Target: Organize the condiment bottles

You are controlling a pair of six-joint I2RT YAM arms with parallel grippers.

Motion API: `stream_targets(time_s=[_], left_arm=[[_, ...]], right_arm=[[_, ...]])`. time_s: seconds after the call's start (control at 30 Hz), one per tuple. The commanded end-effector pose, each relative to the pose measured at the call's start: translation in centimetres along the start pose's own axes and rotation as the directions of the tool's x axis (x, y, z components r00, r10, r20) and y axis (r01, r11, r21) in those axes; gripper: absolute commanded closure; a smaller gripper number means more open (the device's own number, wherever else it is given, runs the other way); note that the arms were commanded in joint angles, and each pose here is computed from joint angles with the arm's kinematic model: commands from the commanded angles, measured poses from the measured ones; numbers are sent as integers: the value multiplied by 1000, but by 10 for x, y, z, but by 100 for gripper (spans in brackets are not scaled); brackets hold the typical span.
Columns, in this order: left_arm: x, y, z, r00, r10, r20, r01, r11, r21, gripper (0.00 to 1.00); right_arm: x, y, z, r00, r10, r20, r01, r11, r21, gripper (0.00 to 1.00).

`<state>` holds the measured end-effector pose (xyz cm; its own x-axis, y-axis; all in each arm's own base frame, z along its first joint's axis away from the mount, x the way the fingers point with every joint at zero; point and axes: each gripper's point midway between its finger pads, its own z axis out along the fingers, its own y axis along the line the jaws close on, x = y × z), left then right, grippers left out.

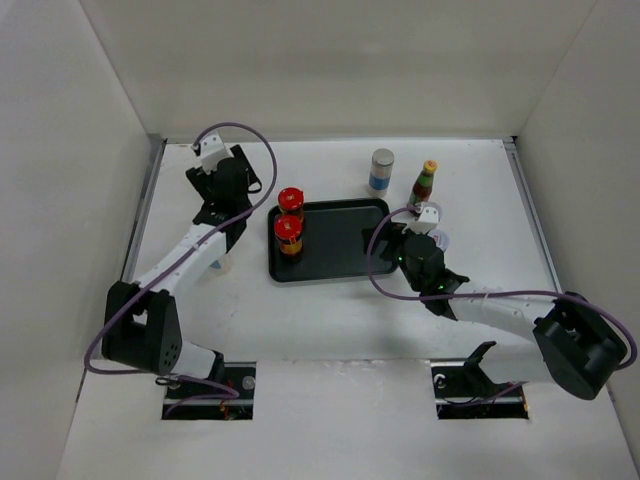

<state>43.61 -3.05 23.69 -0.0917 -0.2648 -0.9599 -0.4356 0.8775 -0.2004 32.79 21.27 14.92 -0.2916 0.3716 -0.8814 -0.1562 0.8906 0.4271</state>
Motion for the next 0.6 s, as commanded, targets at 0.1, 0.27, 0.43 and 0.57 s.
stream_targets(time_s=[0.1, 0.27, 0.43, 0.57], left_arm=[[-12, 4, 26, 999, 37, -19, -37, 999, -25, 26], [-2, 3, 41, 998, 51, -41, -53, 998, -30, 27], [4, -8, 52, 996, 51, -72, -50, 999, 17, 35], [9, -3, 54, 996, 54, -76, -54, 999, -1, 44]], right_arm=[[-18, 17, 5, 999, 32, 43, -30, 999, -42, 6], [-17, 19, 3, 999, 35, 41, -33, 998, -49, 6], [-17, 19, 5, 999, 28, 41, -26, 999, -46, 6], [-19, 18, 3, 999, 26, 48, -23, 999, -43, 6]])
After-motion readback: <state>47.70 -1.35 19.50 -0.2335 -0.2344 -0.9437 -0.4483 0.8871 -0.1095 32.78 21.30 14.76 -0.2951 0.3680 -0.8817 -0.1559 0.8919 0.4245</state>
